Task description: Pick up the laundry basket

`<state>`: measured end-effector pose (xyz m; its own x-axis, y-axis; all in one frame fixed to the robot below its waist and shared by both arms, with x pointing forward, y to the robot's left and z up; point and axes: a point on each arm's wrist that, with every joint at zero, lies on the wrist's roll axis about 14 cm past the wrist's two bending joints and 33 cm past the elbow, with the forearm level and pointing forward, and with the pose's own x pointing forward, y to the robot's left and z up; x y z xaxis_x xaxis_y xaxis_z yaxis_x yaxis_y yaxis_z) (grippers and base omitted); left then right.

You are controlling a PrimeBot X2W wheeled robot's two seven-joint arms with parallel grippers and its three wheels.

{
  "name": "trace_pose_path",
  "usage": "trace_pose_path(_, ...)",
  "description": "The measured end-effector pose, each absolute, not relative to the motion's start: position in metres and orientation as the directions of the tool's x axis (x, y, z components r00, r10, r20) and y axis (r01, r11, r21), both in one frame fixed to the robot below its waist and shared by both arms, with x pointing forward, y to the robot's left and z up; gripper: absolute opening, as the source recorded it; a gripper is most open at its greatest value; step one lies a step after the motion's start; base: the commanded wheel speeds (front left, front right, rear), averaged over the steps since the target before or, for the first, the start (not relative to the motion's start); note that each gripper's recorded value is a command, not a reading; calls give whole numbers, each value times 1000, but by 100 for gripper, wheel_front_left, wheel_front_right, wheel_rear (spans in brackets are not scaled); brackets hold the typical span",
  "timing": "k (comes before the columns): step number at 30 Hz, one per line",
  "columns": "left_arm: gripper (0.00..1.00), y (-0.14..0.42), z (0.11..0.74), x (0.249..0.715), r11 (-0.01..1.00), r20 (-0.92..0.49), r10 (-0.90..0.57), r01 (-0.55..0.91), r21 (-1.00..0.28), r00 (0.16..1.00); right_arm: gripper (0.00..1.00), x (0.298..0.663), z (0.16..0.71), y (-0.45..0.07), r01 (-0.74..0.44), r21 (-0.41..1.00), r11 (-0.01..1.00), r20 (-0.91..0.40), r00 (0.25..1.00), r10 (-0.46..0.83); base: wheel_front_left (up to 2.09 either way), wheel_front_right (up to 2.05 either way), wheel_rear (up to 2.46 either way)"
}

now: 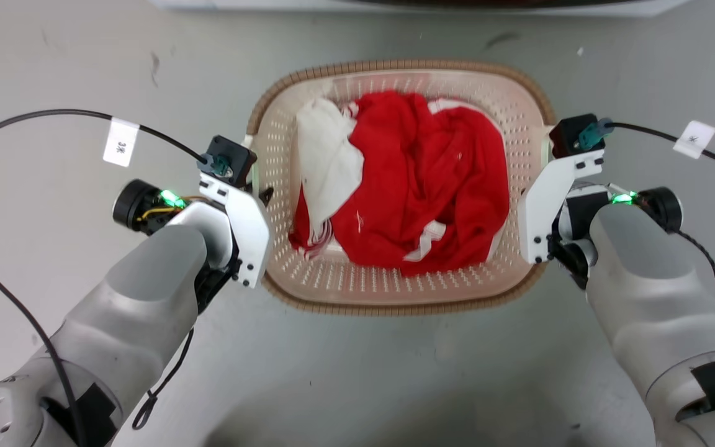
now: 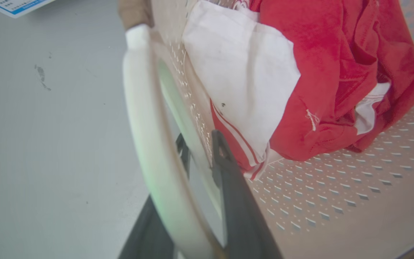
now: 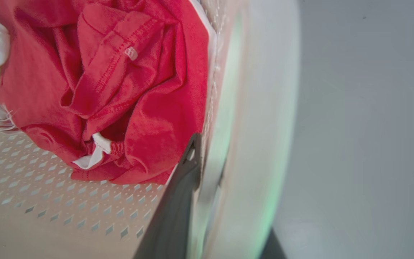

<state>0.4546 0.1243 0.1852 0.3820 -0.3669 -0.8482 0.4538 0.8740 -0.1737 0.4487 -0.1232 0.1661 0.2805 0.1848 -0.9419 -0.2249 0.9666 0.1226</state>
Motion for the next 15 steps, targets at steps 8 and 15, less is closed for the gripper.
trace_pose_path(8,0,119,238,439,849,-868,-383,492,-195,316,0,429,218,-131,-235,102,967,-963,218,155,0,0,0)
trace_pose_path(15,0,112,284,413,823,-872,-400,530,-205,284,0,400,263,-136,-223,103,969,-975,171,143,0,0,0)
